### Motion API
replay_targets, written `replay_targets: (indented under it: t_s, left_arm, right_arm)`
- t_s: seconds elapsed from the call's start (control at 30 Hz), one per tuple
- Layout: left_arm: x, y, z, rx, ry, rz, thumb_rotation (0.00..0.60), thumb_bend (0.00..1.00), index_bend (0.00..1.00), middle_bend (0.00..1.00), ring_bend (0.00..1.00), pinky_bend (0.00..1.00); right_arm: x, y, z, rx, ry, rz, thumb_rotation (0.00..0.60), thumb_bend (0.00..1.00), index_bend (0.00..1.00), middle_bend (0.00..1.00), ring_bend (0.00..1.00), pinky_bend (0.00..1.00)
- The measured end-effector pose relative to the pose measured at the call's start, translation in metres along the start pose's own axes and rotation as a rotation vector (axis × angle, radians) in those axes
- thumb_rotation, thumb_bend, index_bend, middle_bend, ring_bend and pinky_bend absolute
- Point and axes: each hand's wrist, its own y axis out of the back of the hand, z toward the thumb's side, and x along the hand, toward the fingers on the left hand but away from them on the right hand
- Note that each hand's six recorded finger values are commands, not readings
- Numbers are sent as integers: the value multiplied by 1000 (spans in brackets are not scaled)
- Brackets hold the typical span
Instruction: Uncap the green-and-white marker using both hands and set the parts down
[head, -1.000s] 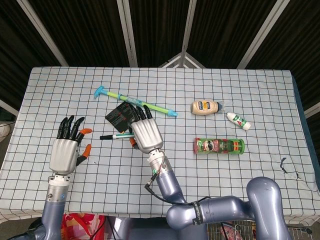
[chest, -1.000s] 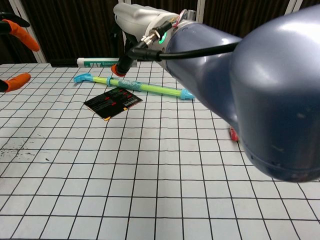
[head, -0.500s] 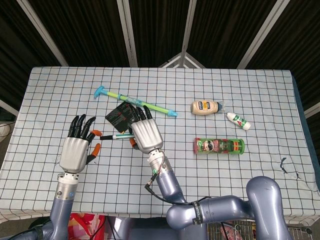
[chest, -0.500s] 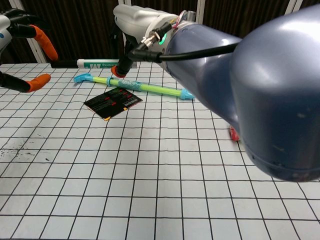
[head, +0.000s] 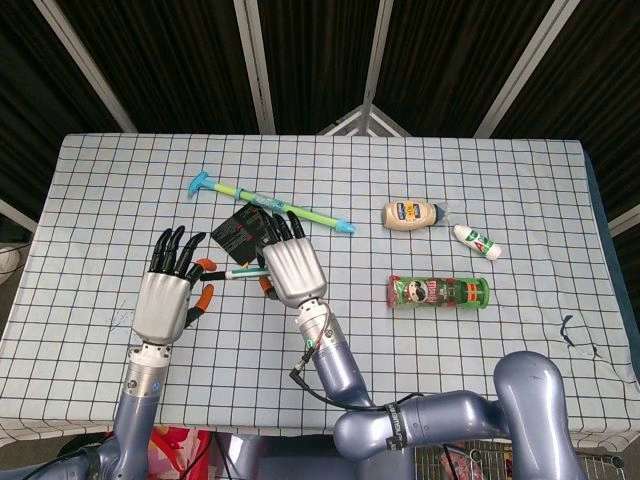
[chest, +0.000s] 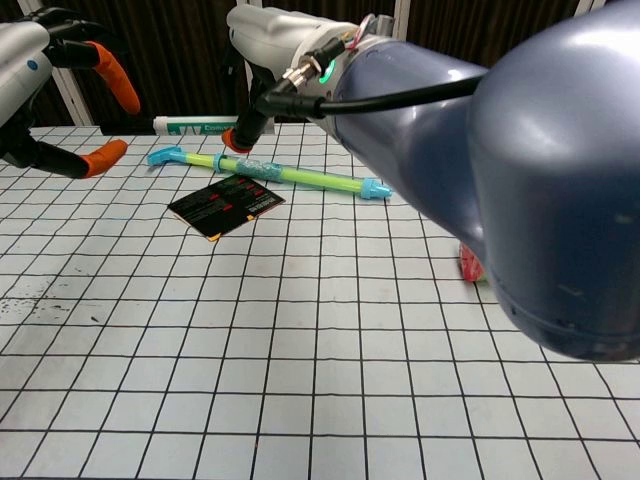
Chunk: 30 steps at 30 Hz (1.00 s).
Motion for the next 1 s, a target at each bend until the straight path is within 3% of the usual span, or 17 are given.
replay_targets:
  t_s: [0.6,1.0]
  left_arm:
    - [3,-1,2,-1,-6,17,600,470,508,173,0,15]
    - [4,-4,-2,1,-3,23,600,470,478,168,0,15]
  right_arm:
    - [-1,-1,-2,-2,-5,3,600,420,684,59,95,0]
    - [-1,-1,-4,-1,-9,3,600,421,684,59,95,0]
